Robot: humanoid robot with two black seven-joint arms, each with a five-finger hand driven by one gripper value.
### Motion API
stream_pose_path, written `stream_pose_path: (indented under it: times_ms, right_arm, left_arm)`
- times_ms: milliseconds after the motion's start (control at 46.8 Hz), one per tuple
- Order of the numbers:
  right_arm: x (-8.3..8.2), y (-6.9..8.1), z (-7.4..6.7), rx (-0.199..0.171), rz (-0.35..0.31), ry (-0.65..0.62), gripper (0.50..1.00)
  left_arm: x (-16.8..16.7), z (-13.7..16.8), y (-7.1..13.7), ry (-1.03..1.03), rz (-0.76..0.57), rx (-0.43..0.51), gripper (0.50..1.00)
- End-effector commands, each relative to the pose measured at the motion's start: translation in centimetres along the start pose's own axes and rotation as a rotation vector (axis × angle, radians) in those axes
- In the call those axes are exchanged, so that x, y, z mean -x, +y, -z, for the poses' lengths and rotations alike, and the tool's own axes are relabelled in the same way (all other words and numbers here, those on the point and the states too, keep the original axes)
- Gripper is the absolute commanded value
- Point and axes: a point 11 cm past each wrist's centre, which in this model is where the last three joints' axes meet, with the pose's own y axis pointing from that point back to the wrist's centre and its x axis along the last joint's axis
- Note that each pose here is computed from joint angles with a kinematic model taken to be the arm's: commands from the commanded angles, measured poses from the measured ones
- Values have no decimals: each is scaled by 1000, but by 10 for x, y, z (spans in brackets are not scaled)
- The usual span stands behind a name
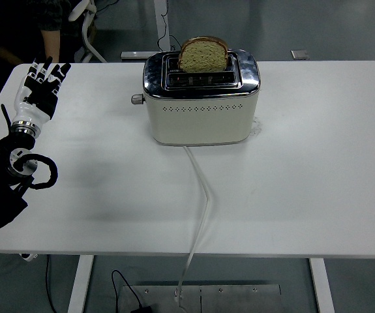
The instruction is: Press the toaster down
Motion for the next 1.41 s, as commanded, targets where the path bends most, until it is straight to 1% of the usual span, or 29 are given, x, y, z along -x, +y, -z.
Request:
stream_pose_path:
  times_ms: [0,385,641,855,983,1090,1218,1389]
  right_arm:
    - [0,0,0,0,1,1,998]
    - [0,0,0,0,-1,0,998]
    - [0,0,0,0,0,0,998]
    - [0,0,0,0,0,0,998]
    - [0,0,0,0,0,0,998]
    - [0,0,0,0,0,0,998]
    - [0,0,0,0,0,0,998]
    - [0,0,0,0,0,0,998]
  left_arm:
    - [0,0,0,-1,0,-2,1000]
    - [-8,0,4,-21,-9,-12,1000]
    - [-4,1,2,-68,20,-30,1000]
    - [0,-1,1,-156,58,-50,1000]
    - [-10,-14,2,-271,79,-62,1000]
    - [-14,-18,4,-348,106,-81,1000]
    - [-28,-35,7,-448,112,-88,1000]
    - [-37,-53,10,-535,143,-102,1000]
